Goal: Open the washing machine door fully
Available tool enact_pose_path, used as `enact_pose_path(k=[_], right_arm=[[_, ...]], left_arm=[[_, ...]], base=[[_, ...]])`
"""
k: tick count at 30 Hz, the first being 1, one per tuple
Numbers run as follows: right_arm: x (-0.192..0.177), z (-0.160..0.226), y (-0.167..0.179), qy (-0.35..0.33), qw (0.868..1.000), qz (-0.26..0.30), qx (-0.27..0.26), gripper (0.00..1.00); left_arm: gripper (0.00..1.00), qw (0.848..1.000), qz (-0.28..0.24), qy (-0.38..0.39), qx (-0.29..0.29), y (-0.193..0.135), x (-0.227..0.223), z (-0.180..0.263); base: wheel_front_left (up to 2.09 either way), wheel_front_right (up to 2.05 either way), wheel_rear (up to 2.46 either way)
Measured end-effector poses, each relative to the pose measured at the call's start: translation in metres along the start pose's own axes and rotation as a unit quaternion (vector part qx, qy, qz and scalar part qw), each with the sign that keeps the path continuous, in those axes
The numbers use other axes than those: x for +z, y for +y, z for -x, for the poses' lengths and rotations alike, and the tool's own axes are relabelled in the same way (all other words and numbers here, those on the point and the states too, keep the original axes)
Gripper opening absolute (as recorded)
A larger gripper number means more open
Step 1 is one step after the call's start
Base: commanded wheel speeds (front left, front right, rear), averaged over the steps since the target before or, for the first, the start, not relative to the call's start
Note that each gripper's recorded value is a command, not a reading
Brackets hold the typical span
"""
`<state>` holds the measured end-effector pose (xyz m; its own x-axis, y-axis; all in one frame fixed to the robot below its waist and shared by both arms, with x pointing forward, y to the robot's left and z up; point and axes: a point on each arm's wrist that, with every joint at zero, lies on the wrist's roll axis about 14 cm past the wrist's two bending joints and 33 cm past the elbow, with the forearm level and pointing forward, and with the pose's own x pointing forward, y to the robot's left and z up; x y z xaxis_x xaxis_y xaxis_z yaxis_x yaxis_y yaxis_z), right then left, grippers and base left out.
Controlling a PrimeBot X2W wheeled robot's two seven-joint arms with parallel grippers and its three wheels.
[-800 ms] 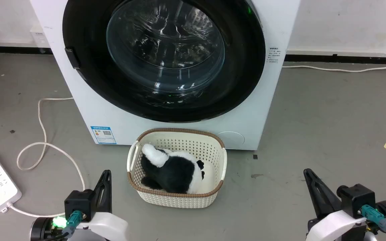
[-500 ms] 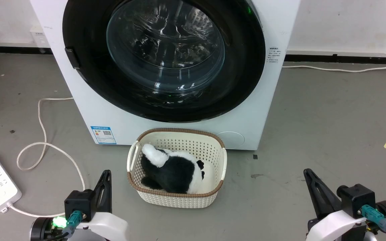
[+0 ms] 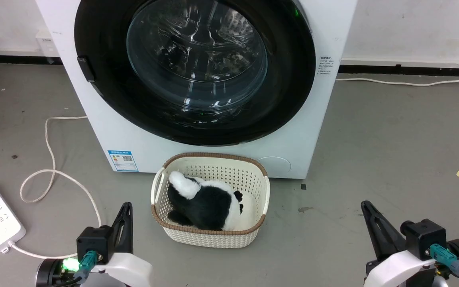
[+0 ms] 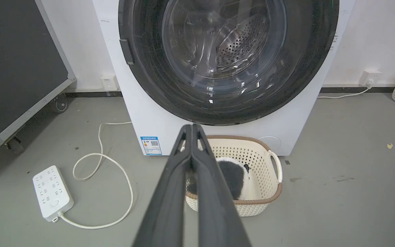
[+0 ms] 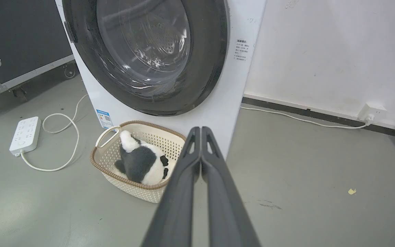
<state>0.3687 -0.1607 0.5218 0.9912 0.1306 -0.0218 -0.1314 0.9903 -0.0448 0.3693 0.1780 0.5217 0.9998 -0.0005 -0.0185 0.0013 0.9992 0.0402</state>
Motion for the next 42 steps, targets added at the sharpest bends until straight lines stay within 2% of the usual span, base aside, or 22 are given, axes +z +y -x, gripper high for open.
enact_pose_path(k=[12, 13, 42], right_arm=[[0.000, 0.000, 0.000, 0.000, 1.000, 0.000, 0.000, 0.00], [0.000, 0.000, 0.000, 0.000, 1.000, 0.000, 0.000, 1.00], [-0.001, -0.010, 0.004, -0.012, 1.000, -0.011, 0.009, 1.00]], left_arm=[[0.00, 1.000, 0.000, 0.000, 0.000, 0.000, 0.000, 0.000], [1.00, 1.000, 0.000, 0.000, 0.000, 0.000, 0.000, 0.000], [1.00, 1.000, 0.009, -0.002, -0.006, -0.008, -0.006, -0.003]], base=[[0.00, 0.00, 0.00], [0.00, 0.00, 0.00], [0.00, 0.00, 0.00]])
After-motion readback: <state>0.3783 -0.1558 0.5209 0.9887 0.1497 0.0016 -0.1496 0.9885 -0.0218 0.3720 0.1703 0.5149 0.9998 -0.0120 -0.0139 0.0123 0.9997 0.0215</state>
